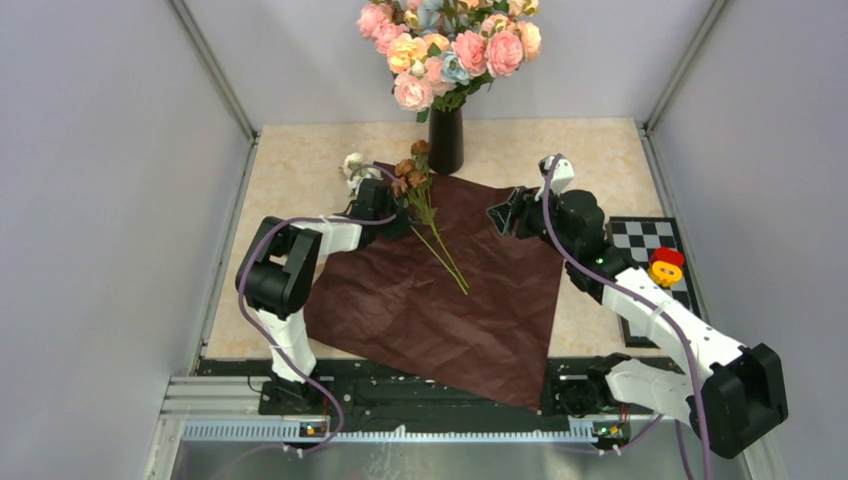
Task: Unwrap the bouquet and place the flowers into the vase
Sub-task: Insert the fake flower into the vase, then pick up the fake flower from the wrapping paper.
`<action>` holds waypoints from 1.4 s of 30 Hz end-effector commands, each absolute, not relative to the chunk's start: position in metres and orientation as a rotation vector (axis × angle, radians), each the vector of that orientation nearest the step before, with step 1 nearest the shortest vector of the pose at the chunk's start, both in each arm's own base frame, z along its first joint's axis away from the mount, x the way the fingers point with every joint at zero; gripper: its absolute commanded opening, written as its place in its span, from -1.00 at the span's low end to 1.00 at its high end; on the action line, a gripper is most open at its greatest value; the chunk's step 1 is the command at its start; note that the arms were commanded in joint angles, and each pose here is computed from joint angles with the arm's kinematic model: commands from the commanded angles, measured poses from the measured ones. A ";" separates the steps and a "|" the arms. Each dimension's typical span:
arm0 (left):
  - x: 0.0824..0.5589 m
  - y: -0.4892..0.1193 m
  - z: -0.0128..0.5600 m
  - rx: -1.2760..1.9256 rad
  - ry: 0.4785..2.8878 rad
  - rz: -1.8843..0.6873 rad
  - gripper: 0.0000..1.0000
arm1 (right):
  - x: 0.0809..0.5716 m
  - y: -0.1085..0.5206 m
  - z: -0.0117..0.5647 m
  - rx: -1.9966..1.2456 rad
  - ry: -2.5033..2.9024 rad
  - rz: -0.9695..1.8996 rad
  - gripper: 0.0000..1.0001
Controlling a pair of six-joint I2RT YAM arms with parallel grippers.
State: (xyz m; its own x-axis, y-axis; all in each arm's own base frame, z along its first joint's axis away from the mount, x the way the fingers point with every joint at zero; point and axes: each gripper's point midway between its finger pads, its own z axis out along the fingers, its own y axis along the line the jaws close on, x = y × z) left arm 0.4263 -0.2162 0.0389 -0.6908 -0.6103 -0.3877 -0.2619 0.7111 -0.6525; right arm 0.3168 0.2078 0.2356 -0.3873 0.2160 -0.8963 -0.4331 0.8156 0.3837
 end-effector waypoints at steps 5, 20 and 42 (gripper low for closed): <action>0.434 -0.208 0.025 -0.690 2.324 -0.710 -0.47 | 0.317 0.212 0.248 -0.177 1.800 0.721 0.09; 0.427 -0.198 0.055 -0.730 2.199 -0.762 -1.00 | 0.313 0.209 0.251 -0.176 1.796 0.721 0.08; 0.287 -0.203 0.271 0.016 1.550 -1.035 -1.00 | 0.283 0.242 0.309 -0.290 1.616 1.018 0.45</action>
